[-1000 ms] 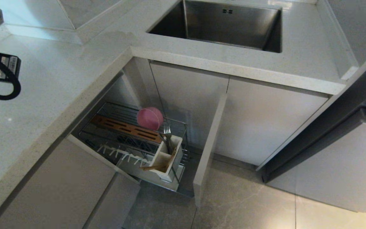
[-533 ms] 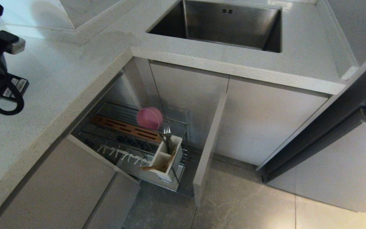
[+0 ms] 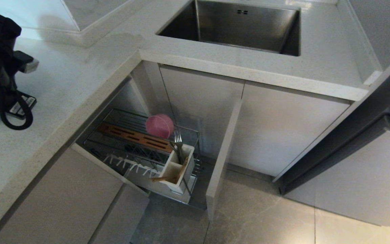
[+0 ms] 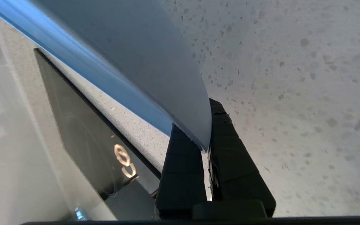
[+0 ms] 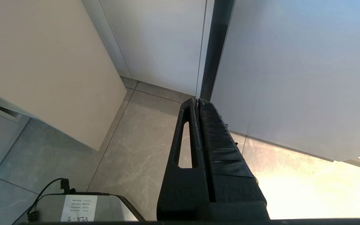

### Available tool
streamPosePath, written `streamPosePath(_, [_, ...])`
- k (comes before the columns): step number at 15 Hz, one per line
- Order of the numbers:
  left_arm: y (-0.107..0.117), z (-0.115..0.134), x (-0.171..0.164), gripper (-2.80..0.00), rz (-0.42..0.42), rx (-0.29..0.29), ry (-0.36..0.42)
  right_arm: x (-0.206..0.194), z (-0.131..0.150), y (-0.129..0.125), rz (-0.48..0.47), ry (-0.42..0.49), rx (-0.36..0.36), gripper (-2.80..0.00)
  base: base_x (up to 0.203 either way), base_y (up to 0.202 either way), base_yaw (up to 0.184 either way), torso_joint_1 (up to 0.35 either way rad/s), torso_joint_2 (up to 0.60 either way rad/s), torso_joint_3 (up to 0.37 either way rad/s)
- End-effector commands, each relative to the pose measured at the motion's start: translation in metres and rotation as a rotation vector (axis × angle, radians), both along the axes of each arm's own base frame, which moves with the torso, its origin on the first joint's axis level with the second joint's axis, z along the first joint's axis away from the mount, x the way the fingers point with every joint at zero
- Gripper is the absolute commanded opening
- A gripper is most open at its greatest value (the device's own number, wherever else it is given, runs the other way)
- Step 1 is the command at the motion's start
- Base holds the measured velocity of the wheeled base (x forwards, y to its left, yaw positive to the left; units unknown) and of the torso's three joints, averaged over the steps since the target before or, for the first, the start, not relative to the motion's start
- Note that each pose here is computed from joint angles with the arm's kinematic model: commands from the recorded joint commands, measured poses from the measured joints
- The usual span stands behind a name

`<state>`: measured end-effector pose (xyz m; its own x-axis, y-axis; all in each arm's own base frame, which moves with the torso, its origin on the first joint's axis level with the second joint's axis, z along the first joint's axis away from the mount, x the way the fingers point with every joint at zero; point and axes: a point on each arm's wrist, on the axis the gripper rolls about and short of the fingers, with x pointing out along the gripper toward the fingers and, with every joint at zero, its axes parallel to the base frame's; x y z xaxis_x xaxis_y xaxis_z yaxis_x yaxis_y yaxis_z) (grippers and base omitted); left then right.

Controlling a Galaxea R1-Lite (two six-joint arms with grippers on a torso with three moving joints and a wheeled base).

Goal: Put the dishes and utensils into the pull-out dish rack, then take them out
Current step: Take the plate out of the cupboard

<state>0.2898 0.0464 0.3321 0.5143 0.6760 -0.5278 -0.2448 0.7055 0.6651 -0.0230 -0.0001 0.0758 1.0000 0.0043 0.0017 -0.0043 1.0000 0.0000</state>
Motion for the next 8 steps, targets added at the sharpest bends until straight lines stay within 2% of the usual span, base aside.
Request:
streamPosePath(1, [-0.0023,-0.0038,0.0043,-2.8,-0.006,0.01,0.022,0.0001,0.0001,0.0,0.0,0.0,0.0,-2.8,0.0,0.0,0.0,0.0,0.0,0.0])
streamPosePath(5, [-0.0083,-0.0042,0.0038,-2.8,-0.013,0.03,0.039,0.0001,0.0,0.0,0.0,0.001,0.0,-2.8,0.0,0.0,0.0,0.0,0.0,0.0])
streamPosePath(8, [-0.0107,-0.0095,-0.004,-2.8,-0.019,0.023,0.13,0.0001,0.0001,0.0,0.0,0.0,0.0,-2.8,0.0,0.0,0.0,0.0,0.0,0.0])
